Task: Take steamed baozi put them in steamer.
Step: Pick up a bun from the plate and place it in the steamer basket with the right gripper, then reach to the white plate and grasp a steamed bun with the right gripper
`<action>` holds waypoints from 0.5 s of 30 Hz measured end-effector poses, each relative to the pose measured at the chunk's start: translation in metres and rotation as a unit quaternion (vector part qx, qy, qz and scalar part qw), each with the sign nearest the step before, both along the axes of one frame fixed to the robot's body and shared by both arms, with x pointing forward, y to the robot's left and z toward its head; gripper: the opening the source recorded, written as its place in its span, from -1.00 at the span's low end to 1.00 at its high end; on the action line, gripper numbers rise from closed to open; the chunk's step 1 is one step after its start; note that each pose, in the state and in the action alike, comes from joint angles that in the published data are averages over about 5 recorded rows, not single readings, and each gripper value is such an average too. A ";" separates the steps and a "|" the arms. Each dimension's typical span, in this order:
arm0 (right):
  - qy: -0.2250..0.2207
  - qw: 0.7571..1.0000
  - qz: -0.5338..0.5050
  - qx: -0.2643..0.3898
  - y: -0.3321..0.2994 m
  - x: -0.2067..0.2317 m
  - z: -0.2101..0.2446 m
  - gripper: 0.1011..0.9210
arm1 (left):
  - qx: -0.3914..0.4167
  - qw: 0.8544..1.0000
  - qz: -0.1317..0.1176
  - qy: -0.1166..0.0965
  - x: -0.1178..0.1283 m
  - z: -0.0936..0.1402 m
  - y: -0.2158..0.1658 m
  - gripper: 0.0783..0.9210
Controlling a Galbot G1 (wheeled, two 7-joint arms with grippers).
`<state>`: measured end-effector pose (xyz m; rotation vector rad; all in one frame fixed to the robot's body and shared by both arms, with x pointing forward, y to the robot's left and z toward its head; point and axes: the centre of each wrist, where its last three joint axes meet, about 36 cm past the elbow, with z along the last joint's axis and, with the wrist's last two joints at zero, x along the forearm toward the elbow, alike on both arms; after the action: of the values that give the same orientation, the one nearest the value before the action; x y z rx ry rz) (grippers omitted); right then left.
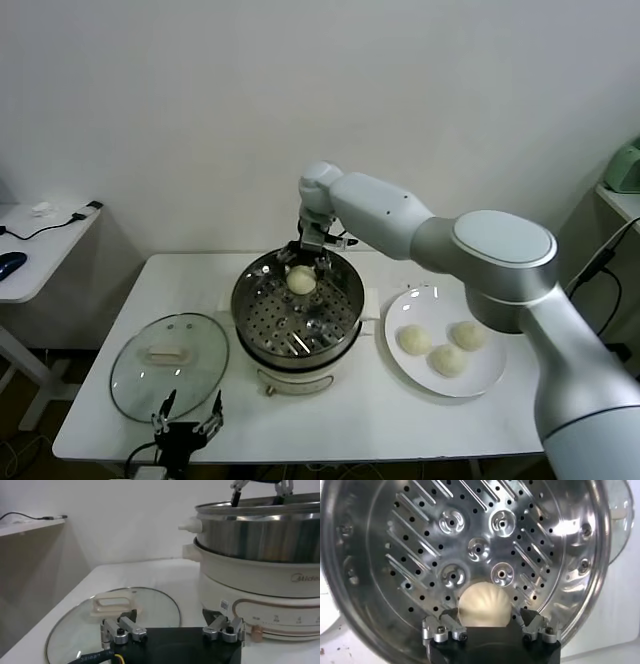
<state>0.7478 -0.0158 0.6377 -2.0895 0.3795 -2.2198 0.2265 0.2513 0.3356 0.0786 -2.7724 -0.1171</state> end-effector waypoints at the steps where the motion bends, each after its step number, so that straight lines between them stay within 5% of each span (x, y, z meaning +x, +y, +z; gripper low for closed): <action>1: 0.003 1.000 -0.006 0.004 -0.005 0.001 0.009 0.76 | 0.000 1.000 0.000 0.000 0.000 0.000 0.000 0.77; 9: 0.014 0.990 -0.139 0.029 -0.092 0.001 0.072 0.76 | 0.001 1.000 0.002 -0.006 0.005 0.002 0.002 0.77; 15: 0.015 0.951 -0.306 0.029 -0.186 -0.019 0.080 0.76 | 0.000 1.000 0.000 -0.008 0.008 0.002 0.001 0.77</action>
<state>0.7289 -0.2018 0.7176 -2.1867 1.2261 -2.4198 0.2349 0.2527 0.3372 0.0800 -2.7880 -0.1159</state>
